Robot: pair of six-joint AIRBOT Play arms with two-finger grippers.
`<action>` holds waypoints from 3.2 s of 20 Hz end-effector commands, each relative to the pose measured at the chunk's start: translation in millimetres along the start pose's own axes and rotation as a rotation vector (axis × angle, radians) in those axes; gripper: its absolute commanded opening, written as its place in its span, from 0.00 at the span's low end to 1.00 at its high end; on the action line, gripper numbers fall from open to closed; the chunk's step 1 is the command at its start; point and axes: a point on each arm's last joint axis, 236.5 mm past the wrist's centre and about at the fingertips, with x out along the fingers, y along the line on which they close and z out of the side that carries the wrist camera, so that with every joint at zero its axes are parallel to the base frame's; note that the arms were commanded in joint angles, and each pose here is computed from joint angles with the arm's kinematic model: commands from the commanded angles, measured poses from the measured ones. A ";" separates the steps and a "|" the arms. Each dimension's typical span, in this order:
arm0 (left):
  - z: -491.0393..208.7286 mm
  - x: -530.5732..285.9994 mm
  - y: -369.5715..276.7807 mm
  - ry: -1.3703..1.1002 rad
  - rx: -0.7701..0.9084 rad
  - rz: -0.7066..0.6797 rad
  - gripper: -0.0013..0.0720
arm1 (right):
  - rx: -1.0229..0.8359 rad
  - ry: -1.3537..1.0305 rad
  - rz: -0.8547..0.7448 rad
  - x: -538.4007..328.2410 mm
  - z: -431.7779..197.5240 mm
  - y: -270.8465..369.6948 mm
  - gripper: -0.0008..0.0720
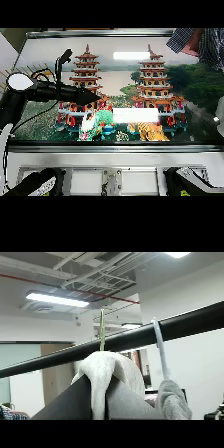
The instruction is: Fold the clothes and pants, and hang the long-sleeved shirts on hangers.
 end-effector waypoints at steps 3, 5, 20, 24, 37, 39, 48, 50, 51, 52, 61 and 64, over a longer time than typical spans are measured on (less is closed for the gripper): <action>-0.3 0.3 -0.2 0.002 -0.003 -0.002 0.03 | -0.037 0.108 -0.148 -5.4 -20.1 -35.5 0.02; -0.2 0.3 -0.2 0.001 -0.011 -0.002 0.03 | -0.035 0.126 -0.171 -6.8 -24.3 -40.3 0.02; -0.5 0.3 -0.3 0.002 -0.018 -0.002 0.03 | 0.032 0.228 -0.236 -21.9 -30.2 -18.2 0.84; -0.4 0.3 -0.1 0.002 -0.018 -0.001 0.03 | 0.029 -0.004 -0.021 -25.6 59.3 43.1 0.84; 0.6 0.4 0.9 -0.002 -0.018 0.003 0.03 | 0.219 0.084 0.619 -104.7 17.3 295.7 0.84; 0.6 0.3 0.7 -0.002 -0.018 0.002 0.03 | 0.307 0.201 0.752 -152.0 -20.1 351.7 0.84; -2.6 0.3 -1.6 0.011 -0.018 -0.007 0.03 | 0.444 0.772 1.351 -493.4 -133.0 489.5 0.84; -2.4 0.3 -1.6 0.011 -0.019 -0.007 0.03 | 0.435 0.831 1.427 -539.9 -137.4 487.0 0.84; -2.4 0.3 -1.6 0.011 -0.019 -0.007 0.03 | 0.434 0.838 1.438 -546.1 -137.2 486.7 0.84; -2.4 0.3 -1.6 0.011 -0.019 -0.007 0.03 | 0.438 0.835 1.438 -545.4 -135.4 486.7 0.82; -1.4 0.4 -0.7 0.006 -0.019 -0.004 0.03 | 0.415 1.069 1.007 -465.6 -165.6 444.9 0.49; -1.4 0.4 -0.7 0.006 -0.022 -0.004 0.03 | 0.481 1.024 0.877 -402.6 -155.2 439.5 0.27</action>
